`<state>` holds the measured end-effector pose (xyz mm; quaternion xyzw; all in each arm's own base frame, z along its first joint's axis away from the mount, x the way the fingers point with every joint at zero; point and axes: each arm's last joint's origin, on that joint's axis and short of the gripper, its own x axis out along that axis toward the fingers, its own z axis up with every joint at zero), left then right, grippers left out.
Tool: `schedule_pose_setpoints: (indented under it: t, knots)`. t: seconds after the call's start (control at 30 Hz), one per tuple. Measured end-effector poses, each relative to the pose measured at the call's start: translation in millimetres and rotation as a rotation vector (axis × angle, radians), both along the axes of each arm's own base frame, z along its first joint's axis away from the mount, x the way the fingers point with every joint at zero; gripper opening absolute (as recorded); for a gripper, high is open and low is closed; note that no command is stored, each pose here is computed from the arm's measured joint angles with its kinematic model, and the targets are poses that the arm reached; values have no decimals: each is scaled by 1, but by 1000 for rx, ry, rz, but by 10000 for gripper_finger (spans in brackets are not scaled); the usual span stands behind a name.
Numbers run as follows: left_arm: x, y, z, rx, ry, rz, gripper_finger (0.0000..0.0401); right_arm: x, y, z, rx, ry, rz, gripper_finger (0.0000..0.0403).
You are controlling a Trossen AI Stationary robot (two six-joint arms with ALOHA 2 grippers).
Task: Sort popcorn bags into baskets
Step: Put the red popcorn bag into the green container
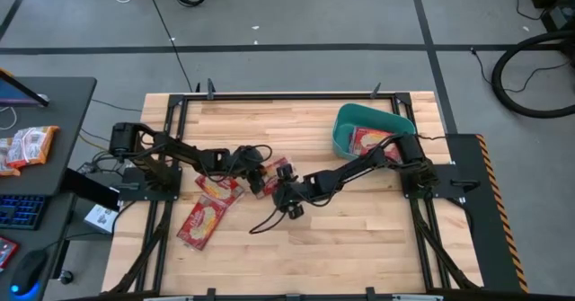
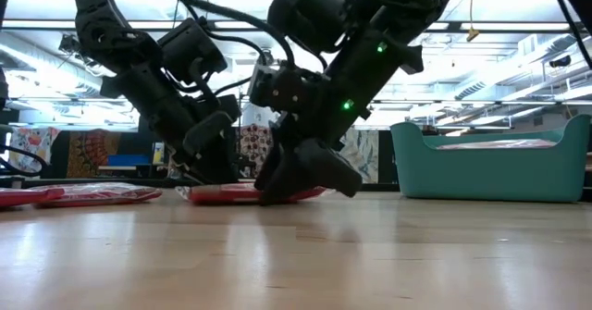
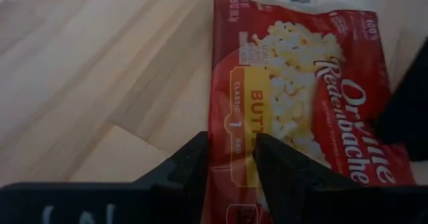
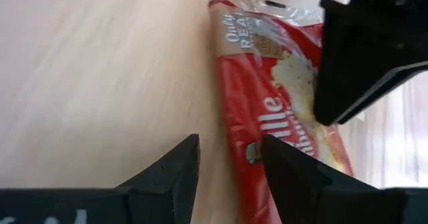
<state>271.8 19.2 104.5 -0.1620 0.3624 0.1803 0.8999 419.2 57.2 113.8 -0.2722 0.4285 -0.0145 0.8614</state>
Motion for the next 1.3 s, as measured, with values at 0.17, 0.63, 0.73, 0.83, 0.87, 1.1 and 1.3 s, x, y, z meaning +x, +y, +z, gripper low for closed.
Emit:
schedule_pose_setpoints:
  t: [0.17, 0.63, 0.73, 0.83, 0.87, 1.1, 1.3]
  knots:
    - [1, -3, 1, -16, -15, -24, 130, 4, -6, -7, -50, -8, -13, 169]
    - [1, -2, 1, -6, -13, -13, 130, 4, -12, -5, -229, 7, -2, 125]
    - [1, -2, 1, 7, -10, -31, 130, 4, -11, -6, -221, 13, 4, 79]
    - [-1, -2, 5, 13, -3, -53, 130, 3, -9, -6, -218, 13, 4, 39]
    - [-2, -2, 8, 15, -6, -66, 130, 3, -7, -5, -225, 14, 1, 34]
    - [-6, 0, 44, 171, -121, -61, 130, -10, 1, 11, -208, 54, -63, 35]
    - [-10, 4, 75, 337, -233, -7, 130, -28, 8, 43, -158, 48, -154, 38]
